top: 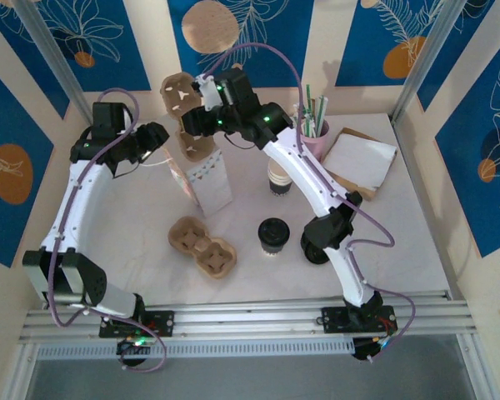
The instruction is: Pack the takeout coffee
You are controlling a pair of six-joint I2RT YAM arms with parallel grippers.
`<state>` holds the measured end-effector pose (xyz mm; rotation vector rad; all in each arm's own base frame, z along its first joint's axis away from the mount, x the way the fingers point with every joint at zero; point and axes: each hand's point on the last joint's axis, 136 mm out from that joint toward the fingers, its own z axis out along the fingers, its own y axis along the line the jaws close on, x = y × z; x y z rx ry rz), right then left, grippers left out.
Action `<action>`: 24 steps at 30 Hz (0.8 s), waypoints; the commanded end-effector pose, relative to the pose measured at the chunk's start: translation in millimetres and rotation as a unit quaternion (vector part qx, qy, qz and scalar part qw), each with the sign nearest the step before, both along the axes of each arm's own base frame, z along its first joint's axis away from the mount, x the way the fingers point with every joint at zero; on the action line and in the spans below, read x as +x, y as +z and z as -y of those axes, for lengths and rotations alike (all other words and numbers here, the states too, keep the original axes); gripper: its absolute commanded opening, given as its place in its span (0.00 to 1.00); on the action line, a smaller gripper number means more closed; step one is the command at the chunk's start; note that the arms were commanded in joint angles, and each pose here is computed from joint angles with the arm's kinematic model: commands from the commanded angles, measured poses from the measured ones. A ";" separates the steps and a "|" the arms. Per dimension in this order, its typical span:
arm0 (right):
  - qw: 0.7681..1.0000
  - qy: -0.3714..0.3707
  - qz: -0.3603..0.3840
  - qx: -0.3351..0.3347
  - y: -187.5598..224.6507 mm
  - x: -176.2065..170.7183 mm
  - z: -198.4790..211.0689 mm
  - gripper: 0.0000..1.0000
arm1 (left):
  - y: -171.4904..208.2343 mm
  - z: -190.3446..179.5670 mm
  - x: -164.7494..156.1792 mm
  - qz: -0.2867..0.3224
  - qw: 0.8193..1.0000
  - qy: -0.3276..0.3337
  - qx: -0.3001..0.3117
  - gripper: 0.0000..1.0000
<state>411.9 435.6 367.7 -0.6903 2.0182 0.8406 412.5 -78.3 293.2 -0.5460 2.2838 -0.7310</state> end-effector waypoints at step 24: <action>0.991 -0.035 -0.042 -0.119 -28.8 -26.3 47.3 0.40 | 10.0 80.8 1.5 0.026 0.992 -0.121 -0.038 0.08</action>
